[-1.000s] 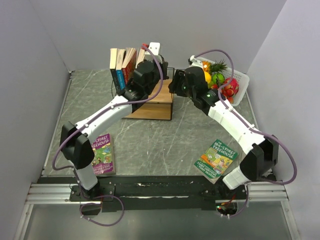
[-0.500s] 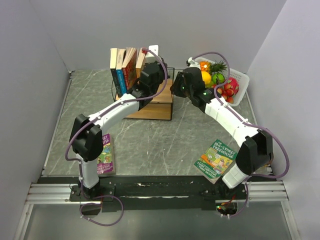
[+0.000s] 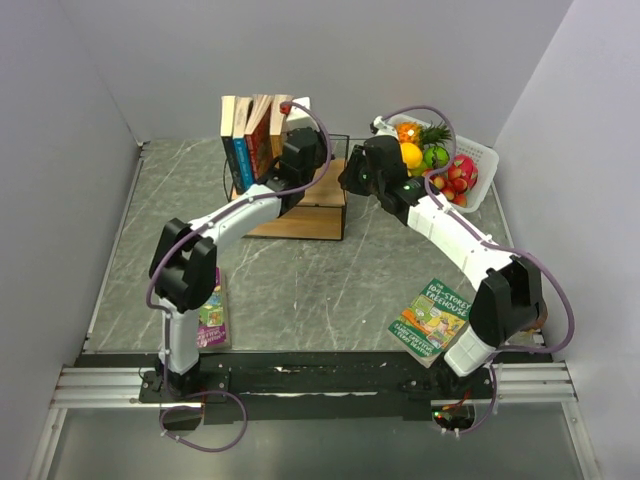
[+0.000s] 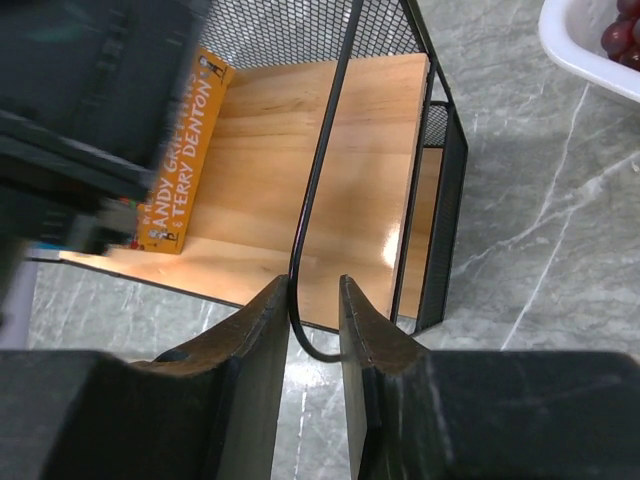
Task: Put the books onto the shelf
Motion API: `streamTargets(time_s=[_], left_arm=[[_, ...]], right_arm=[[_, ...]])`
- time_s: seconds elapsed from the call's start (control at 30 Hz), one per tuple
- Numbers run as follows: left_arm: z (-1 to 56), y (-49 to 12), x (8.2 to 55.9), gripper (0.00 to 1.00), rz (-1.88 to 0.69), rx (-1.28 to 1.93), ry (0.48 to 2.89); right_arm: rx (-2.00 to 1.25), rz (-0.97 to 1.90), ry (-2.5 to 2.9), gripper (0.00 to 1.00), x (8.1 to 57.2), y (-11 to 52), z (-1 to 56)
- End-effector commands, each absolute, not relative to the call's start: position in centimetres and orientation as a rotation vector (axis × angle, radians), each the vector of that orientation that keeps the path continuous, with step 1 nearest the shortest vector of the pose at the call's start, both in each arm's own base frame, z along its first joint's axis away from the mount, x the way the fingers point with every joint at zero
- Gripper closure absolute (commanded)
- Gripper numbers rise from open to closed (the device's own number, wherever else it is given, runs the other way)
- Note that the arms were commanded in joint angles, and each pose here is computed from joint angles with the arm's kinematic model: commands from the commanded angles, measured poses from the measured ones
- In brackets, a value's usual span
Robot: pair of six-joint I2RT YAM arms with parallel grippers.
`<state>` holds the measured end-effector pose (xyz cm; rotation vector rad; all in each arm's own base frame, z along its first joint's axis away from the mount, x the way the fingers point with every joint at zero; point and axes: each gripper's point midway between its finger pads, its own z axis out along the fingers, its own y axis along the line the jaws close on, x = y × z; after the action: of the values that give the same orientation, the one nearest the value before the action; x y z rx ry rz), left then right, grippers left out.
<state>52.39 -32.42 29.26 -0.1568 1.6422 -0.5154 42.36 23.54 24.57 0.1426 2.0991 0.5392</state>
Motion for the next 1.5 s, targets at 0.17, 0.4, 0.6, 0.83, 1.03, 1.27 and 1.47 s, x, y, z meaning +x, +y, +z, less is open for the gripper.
streamTargets(time_s=[0.17, 0.4, 0.6, 0.83, 1.03, 1.27, 1.47], left_arm=[[27.0, -33.5, 53.6, 0.99, -0.489, -0.162, 1.696], [25.1, -31.3, 54.7, 0.99, -0.319, -0.234, 1.740], [23.8, -28.9, 55.2, 0.99, -0.228, -0.309, 1.759], [22.8, -27.0, 55.5, 0.99, -0.120, -0.323, 1.779], [21.7, -25.9, 55.7, 0.99, -0.024, -0.305, 1.798], [19.4, -26.5, 55.4, 0.99, 0.022, -0.213, 1.839], [18.4, -25.3, 55.5, 0.99, 0.139, -0.202, 1.854]], right_arm=[[0.162, 0.517, 2.093, 0.68, 43.7, 23.0, 24.7], [0.167, 0.528, 2.110, 0.69, 43.8, 23.1, 24.0], [0.173, 0.536, 2.116, 0.69, 43.9, 23.1, 23.8], [0.177, 0.544, 2.123, 0.69, 43.9, 23.2, 23.4], [0.180, 0.549, 2.122, 0.69, 43.8, 23.1, 23.5], [0.184, 0.553, 2.129, 0.69, 43.8, 23.1, 23.1], [0.192, 0.556, 2.127, 0.69, 43.9, 23.0, 23.1]])
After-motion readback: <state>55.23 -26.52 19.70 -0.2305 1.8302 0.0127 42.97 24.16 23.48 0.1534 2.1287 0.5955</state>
